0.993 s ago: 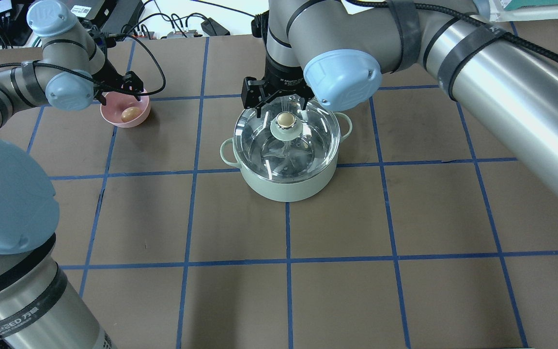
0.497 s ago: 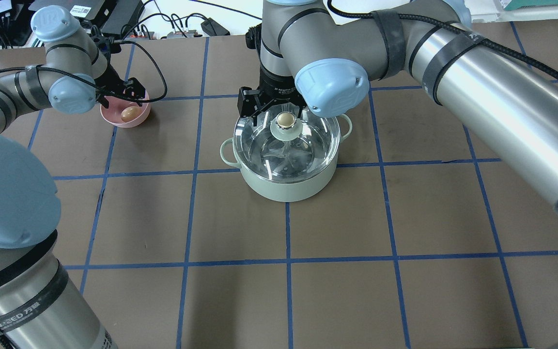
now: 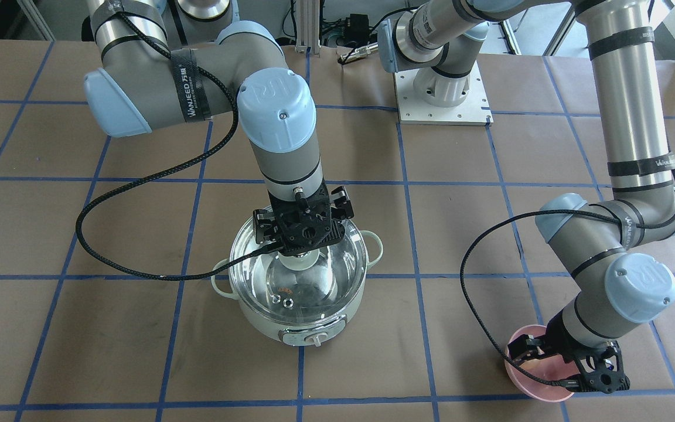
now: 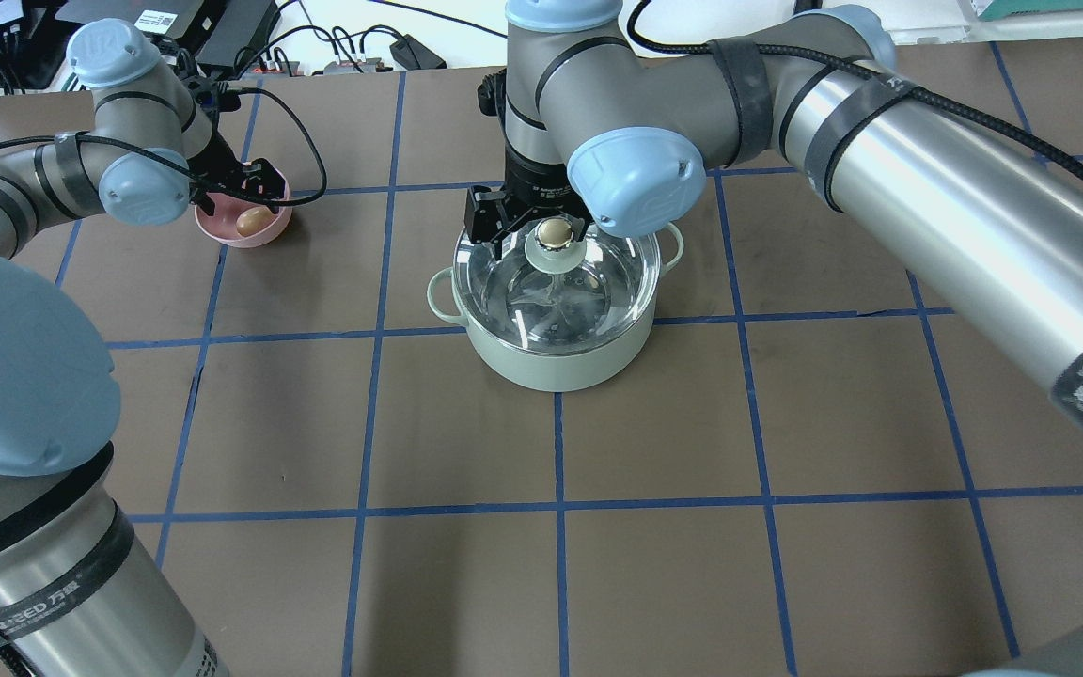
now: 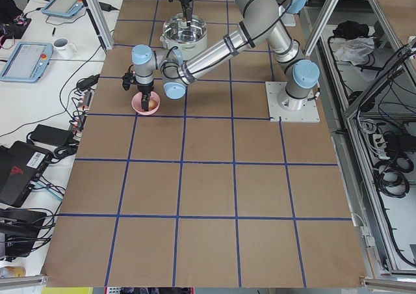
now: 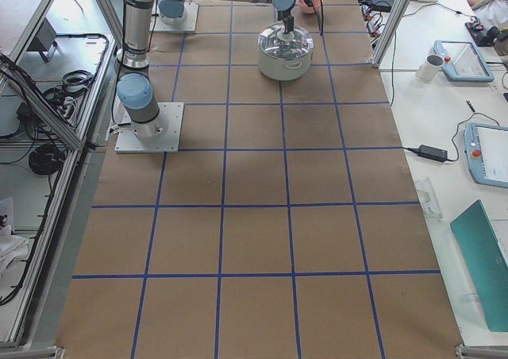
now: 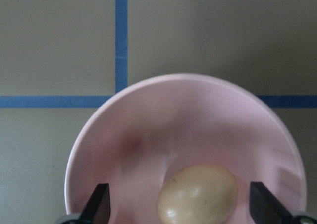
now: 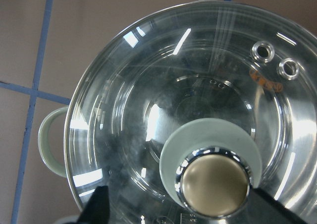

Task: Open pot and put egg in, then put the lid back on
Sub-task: 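Grasp the glass lid knob with the right gripper while the left gripper grasps the egg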

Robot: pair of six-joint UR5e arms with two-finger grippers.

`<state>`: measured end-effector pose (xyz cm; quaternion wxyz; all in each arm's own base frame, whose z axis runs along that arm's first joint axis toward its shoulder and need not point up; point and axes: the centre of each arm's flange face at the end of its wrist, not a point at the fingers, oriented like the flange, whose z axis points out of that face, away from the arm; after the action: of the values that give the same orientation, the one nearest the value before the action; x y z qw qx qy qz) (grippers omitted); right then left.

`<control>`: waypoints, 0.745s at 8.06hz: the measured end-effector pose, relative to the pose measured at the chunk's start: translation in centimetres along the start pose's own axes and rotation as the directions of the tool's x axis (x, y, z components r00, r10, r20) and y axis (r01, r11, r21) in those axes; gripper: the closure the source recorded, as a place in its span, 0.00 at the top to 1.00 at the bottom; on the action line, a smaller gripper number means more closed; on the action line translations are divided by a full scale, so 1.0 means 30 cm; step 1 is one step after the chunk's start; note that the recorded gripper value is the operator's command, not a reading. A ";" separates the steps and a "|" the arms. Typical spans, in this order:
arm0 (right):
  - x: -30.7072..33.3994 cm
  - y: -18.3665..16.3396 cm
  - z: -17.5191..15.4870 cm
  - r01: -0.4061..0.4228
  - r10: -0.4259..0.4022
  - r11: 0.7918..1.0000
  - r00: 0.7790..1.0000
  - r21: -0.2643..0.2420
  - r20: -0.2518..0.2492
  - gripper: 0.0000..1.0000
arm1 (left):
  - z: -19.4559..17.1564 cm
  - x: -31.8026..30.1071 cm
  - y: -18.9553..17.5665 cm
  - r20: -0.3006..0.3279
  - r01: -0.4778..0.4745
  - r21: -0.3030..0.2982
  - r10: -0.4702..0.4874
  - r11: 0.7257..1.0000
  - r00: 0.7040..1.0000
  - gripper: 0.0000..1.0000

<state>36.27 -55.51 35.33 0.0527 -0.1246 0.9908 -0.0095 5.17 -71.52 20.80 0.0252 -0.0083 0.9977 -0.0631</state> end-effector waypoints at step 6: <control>0.008 0.006 0.000 -0.010 0.010 1.000 1.000 -0.004 -0.023 0.97 | 0.034 0.002 0.002 -0.005 -0.008 -0.011 0.008 1.000 1.000 0.42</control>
<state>36.00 -55.40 35.28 0.0411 -0.1195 0.9919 -0.0084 5.17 -71.59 19.79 0.0229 -0.0045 0.9981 -0.0574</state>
